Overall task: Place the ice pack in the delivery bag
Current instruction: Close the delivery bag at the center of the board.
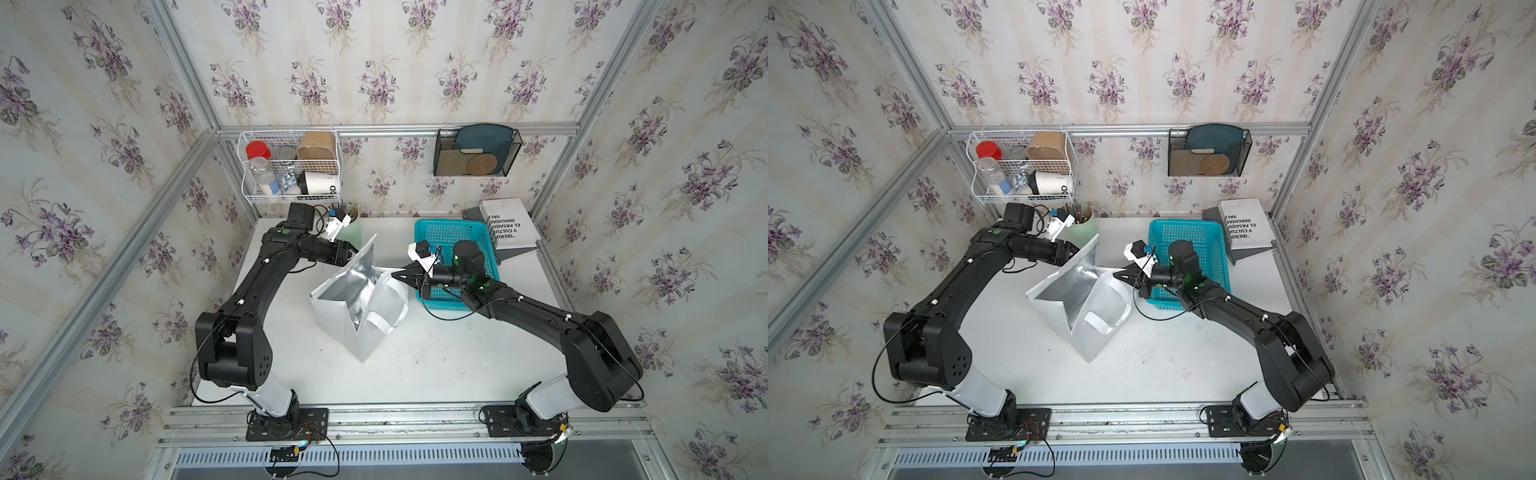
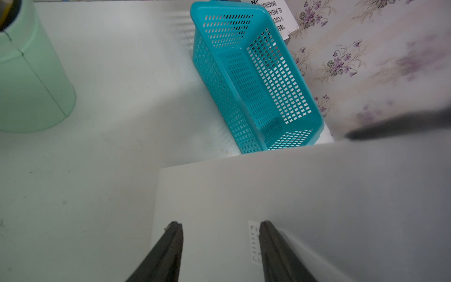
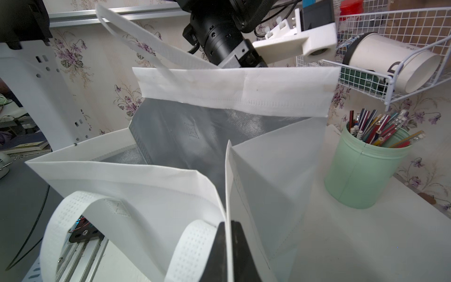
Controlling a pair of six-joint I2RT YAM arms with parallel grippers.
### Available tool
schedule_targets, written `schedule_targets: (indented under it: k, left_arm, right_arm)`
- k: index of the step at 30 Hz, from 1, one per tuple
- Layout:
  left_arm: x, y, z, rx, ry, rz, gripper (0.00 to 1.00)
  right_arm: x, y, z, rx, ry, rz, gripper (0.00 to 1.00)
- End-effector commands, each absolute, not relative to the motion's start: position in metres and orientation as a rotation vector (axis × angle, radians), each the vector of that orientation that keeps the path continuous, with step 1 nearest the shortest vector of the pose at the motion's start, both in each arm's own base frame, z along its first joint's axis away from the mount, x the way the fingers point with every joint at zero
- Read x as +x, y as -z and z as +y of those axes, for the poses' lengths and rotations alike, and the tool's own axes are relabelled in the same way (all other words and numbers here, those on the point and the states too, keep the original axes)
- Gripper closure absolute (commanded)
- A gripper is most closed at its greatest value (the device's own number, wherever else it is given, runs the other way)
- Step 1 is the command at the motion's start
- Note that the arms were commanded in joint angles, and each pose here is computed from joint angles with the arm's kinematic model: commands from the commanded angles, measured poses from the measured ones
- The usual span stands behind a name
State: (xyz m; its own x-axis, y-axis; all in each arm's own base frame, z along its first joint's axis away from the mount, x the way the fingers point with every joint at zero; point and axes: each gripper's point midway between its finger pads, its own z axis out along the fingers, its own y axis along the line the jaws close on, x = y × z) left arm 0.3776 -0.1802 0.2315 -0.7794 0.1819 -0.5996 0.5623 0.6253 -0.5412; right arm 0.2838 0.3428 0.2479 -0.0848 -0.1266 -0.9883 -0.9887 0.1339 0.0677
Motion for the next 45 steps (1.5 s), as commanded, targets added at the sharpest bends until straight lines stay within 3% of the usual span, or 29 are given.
schedule_targets:
  k: [1,5,11,16,28,45]
  left_arm:
    - [0.377,-0.236,-0.194,0.631,1.092,2.312,0.45]
    - [0.372,-0.229,-0.205,0.664,1.123,2.331,0.45]
    - [0.366,-0.228,-0.215,0.706,1.169,2.317,0.45]
    - [0.362,-0.234,-0.220,0.765,1.225,2.266,0.45]
    - [0.349,-0.233,-0.240,0.906,1.383,2.242,0.45]
    - [0.367,-0.239,-0.259,0.980,1.434,2.174,0.41]
  right_arm:
    - [0.284,-0.252,0.345,-1.177,-1.114,1.405,0.93]
    - [0.290,-0.255,0.348,-1.171,-1.102,1.399,0.91]
    - [0.299,-0.255,0.351,-1.178,-1.067,1.407,0.79]
    - [0.306,-0.251,0.344,-1.155,-0.984,1.421,0.46]
    - [0.329,-0.233,0.319,-1.151,-0.876,1.443,0.07]
    - [0.345,-0.249,0.332,-1.284,-0.988,1.158,0.01]
